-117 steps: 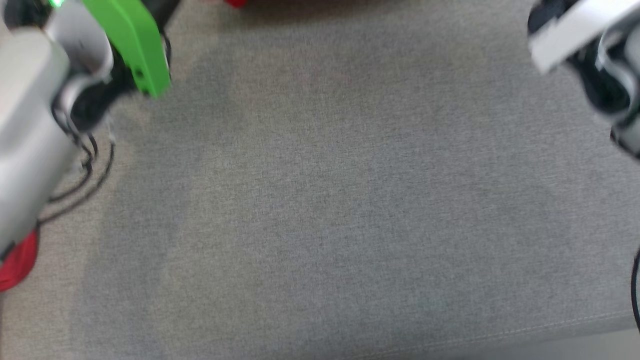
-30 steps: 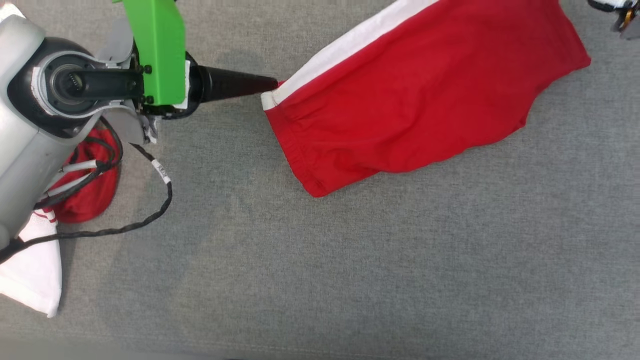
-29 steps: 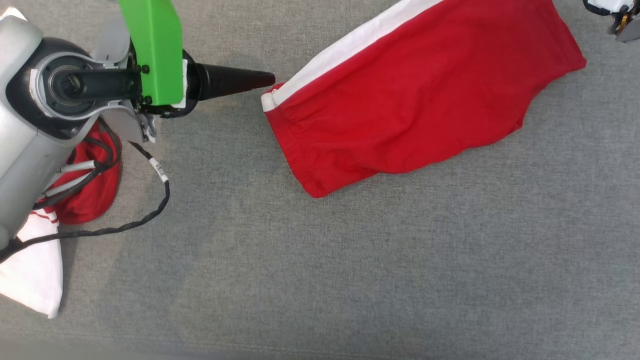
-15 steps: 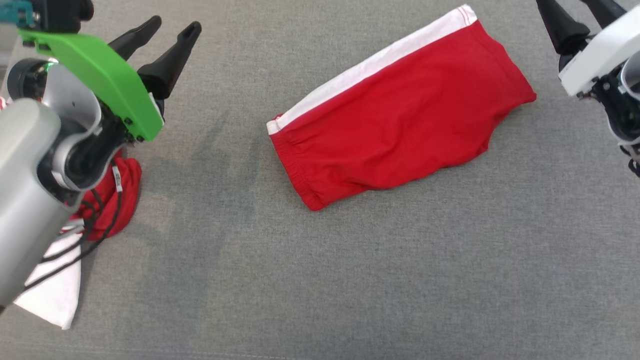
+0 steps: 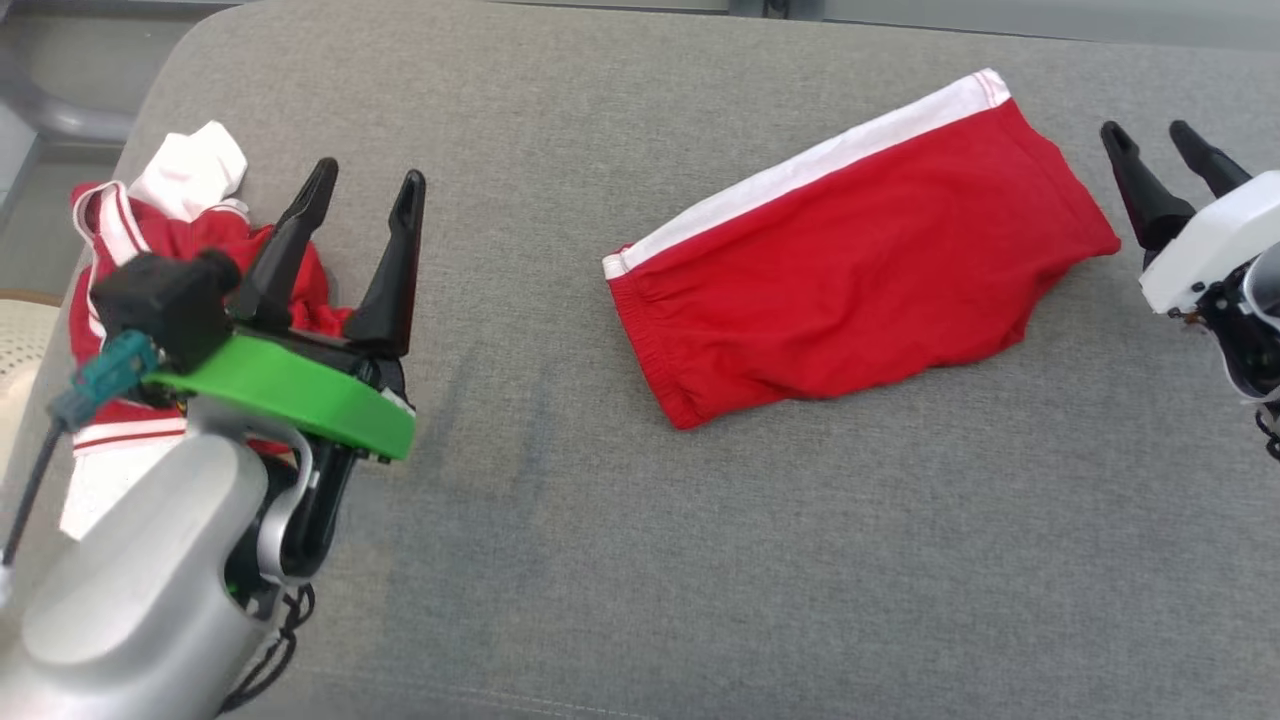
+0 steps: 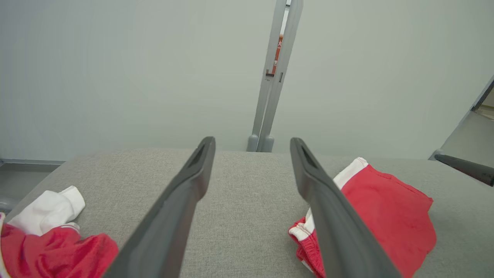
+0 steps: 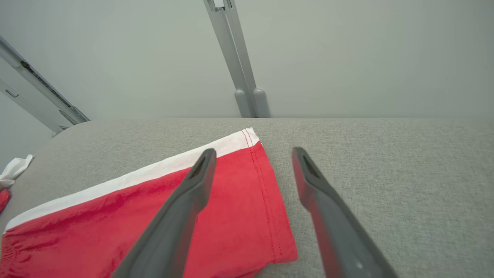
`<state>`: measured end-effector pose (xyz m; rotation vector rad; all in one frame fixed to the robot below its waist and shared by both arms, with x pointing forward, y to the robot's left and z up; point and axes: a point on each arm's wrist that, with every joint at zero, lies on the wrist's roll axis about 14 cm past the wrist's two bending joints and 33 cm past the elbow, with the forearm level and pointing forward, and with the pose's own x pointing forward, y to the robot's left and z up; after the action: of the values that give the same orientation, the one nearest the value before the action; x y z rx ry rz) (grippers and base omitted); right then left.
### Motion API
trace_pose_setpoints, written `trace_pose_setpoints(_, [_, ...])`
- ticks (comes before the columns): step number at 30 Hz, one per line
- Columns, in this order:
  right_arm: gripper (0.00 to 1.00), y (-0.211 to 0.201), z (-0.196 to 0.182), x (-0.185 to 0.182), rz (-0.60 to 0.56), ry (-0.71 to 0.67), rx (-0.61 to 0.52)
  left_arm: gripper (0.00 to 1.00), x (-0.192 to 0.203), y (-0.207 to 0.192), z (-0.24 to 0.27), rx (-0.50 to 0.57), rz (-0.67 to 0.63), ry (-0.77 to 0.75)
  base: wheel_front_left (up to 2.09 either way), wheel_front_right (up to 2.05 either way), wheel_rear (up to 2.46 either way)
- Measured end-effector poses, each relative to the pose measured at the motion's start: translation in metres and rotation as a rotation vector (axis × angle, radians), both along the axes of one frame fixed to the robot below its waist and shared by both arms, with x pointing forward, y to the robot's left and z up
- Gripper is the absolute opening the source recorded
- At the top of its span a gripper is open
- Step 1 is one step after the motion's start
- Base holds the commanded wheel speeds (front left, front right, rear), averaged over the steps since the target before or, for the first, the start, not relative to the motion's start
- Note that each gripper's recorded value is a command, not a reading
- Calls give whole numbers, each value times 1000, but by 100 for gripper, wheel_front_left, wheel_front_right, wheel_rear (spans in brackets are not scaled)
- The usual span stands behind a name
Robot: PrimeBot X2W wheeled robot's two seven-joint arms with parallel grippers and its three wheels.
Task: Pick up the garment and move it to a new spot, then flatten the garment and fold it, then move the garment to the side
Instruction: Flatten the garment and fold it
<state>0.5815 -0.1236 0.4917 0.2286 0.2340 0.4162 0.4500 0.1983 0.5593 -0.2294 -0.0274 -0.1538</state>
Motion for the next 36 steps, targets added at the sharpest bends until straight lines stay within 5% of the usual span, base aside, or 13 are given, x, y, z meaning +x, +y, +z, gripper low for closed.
trace_pose_setpoints(5, [100,2,-26,10,-12,106,-13,100,-26,7,-17,28,76,-22,0,0,0])
trace_pose_setpoints(11, [100,2,-58,22,-16,245,-57,100,-42,3,-41,-62,118,10,0,0,0])
trace_pose_setpoints(25, [100,39,-114,20,13,582,71,100,-56,16,-72,-57,186,67,0,0,0])
trace_pose_setpoints(27, [84,44,-113,17,22,607,90,100,-58,16,-73,-62,191,67,0,0,0])
trace_pose_setpoints(30, [32,50,-112,11,36,621,108,100,-59,13,-75,-71,187,67,0,0,0])
trace_pose_setpoints(31, [4,52,-112,9,37,621,117,100,-59,12,-76,-72,183,70,0,0,0])
trace_pose_setpoints(36, [0,58,-98,5,26,557,196,100,-58,6,-77,-70,163,68,0,0,0])
